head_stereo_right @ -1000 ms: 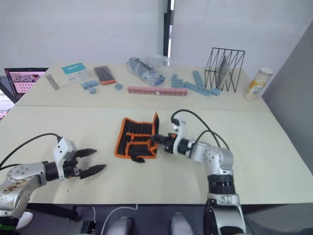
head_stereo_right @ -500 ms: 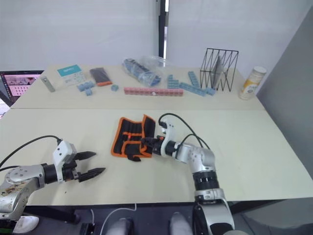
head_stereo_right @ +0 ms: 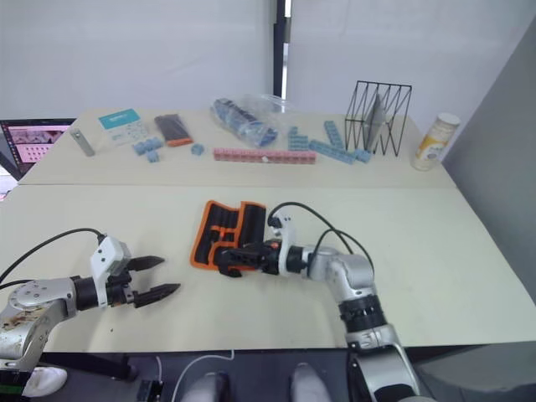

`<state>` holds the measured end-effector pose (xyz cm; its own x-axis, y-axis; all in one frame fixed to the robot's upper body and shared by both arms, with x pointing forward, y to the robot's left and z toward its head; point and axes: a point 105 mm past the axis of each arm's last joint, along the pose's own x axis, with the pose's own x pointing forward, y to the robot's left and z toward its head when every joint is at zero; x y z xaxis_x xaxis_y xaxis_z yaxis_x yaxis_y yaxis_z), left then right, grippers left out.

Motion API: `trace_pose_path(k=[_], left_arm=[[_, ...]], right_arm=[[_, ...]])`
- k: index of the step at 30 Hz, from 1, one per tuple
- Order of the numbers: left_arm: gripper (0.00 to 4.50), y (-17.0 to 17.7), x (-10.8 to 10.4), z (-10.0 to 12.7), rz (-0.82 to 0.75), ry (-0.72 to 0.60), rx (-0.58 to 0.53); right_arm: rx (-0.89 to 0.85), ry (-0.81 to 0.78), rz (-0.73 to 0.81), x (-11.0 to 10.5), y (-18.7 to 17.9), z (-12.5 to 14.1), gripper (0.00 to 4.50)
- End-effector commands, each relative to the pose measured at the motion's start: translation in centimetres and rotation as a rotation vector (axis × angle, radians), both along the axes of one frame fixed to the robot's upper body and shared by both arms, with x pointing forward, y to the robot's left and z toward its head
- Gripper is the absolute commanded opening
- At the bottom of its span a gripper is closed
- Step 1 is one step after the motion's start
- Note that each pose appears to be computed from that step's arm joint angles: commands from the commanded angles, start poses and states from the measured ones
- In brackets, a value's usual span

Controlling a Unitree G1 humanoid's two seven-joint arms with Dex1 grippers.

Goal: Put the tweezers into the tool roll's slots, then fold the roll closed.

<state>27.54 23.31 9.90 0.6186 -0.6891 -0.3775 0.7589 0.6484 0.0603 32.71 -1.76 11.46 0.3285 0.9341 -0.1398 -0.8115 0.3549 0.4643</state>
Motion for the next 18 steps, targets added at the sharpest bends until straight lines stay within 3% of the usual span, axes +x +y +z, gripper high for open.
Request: trace_pose_path(k=[1, 5, 6, 12, 18], left_arm=[[4.50, 0.0, 0.6, 2.0, -0.003, -0.042, -0.055], [4.50, -0.2, 1.1, 3.2, 0.008, -0.042, -0.148], [4.50, -0.3, 1.1, 3.4, 0.008, -0.040, -0.159], [4.50, -1.4, 1.0, 3.6, -0.002, 0.009, -0.248], [4.50, -1.9, 1.4, 3.5, 0.052, 0.085, -0.314]], right_arm=[[0.049, -0.260, 0.031, 0.0, -0.9, 4.3, 4.46], [-0.017, -0.403, 0.027, 0.5, -2.0, 4.9, 4.46], [-0.022, -0.420, 0.028, 0.6, -2.1, 4.8, 3.94], [-0.122, -0.532, 0.049, 0.9, -1.2, 3.1, 1.93], [-0.231, -0.495, 0.063, 1.0, -0.5, -0.7, 0.03]])
